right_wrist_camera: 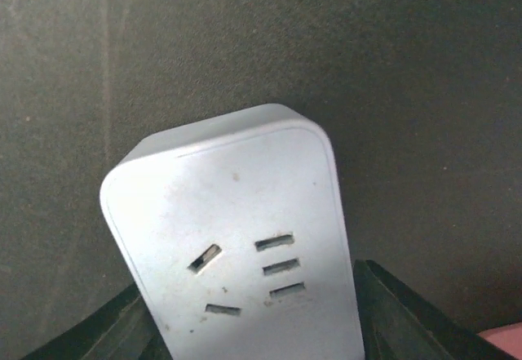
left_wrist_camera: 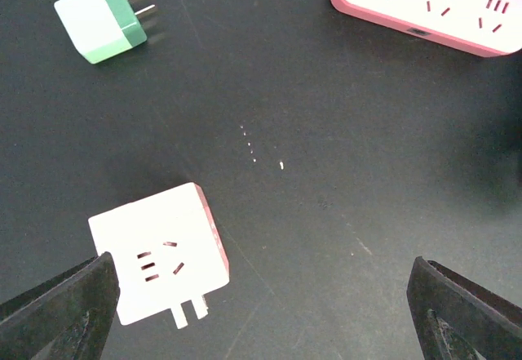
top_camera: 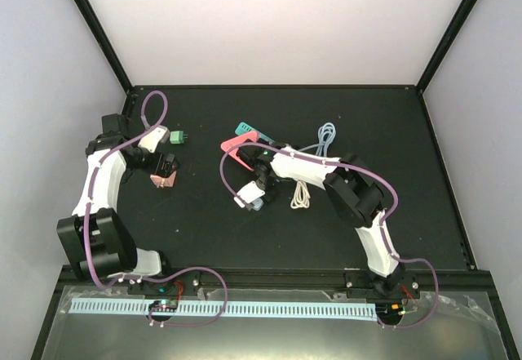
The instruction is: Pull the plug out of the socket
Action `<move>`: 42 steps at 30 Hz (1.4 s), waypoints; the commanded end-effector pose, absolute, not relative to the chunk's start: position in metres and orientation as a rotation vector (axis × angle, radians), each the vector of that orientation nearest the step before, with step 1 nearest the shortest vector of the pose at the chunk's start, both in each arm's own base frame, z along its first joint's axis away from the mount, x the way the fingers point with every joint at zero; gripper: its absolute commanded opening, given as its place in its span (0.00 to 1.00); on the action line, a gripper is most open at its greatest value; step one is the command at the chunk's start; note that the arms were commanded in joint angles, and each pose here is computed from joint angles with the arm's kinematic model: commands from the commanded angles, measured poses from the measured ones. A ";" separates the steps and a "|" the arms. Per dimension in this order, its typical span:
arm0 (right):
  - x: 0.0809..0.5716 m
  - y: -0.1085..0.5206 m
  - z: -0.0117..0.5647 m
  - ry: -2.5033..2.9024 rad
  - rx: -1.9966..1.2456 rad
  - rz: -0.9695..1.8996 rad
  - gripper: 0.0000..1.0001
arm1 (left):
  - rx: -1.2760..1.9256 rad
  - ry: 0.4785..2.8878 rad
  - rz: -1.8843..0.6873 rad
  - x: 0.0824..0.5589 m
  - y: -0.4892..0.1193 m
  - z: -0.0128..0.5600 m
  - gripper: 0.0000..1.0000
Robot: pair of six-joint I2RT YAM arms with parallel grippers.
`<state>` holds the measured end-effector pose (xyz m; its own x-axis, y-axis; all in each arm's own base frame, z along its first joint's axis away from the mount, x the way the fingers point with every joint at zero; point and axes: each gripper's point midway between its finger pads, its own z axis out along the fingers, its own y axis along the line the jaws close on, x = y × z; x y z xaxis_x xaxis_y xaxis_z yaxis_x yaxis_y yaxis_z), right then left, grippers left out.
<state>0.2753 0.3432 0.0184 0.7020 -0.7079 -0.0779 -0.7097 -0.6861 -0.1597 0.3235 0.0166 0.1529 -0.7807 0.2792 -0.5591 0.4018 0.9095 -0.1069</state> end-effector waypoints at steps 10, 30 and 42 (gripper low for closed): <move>0.267 0.333 0.064 1.081 -2.741 -0.021 0.46 | 0.529 2.432 -0.320 0.319 0.007 0.181 0.99; 0.241 0.196 0.101 1.234 -2.736 -0.122 0.42 | 0.603 2.390 -0.319 0.317 -0.005 0.193 0.99; 0.247 0.073 0.064 1.505 -2.701 -0.240 0.43 | 0.622 2.373 -0.358 0.325 -0.027 0.196 0.99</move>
